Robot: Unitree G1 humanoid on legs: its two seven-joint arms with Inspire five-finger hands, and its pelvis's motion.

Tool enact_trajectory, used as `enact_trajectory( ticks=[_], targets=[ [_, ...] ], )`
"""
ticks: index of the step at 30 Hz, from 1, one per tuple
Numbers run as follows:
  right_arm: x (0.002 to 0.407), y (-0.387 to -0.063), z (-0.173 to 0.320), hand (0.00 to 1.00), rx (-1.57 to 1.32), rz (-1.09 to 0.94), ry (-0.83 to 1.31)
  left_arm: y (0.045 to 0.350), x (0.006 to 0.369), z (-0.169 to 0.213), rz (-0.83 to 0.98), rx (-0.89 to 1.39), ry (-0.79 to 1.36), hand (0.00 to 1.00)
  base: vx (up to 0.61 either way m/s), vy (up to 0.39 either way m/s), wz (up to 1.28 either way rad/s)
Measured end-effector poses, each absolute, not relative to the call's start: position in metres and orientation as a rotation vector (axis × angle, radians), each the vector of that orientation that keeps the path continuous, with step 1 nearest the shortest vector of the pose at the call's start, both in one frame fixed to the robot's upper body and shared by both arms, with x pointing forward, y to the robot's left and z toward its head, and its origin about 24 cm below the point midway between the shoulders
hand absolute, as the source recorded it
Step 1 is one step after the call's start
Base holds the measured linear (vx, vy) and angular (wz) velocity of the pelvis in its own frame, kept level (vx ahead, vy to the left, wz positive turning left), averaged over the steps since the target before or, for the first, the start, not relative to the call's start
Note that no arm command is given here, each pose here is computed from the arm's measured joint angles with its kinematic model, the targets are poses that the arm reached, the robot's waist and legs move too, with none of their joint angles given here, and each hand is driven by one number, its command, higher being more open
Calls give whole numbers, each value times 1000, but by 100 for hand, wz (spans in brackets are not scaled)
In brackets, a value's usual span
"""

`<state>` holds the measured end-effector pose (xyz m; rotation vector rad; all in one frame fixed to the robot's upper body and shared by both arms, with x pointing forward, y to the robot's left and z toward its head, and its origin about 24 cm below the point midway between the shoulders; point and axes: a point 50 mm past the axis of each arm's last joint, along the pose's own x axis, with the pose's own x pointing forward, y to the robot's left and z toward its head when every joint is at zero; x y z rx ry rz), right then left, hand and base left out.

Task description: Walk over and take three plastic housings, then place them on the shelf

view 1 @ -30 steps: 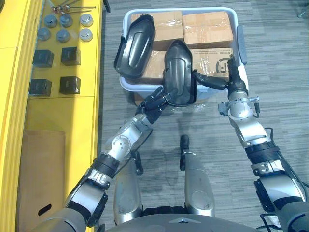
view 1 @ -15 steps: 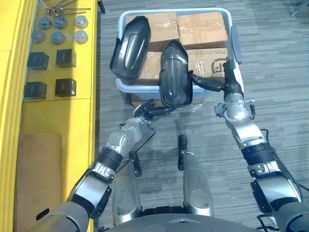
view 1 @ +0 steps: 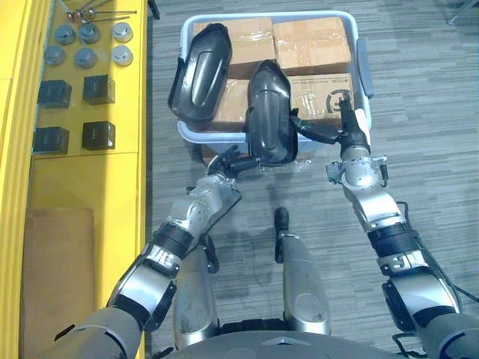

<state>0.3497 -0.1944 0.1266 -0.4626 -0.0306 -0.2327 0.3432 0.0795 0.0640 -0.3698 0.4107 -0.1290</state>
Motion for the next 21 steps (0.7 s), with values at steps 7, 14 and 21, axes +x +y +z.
enact_trajectory(
  ticks=[7,14,21],
  targets=[
    [350,-188,119,100,-442,-223,-5,75,342,65,-111,-443,424,100,0,0,0],
    [351,-190,113,100,-446,-229,21,74,342,65,-71,-466,432,0,0,0,0],
    [349,-192,108,100,-448,-232,41,75,345,67,-24,-460,437,0,0,0,0]
  ],
)
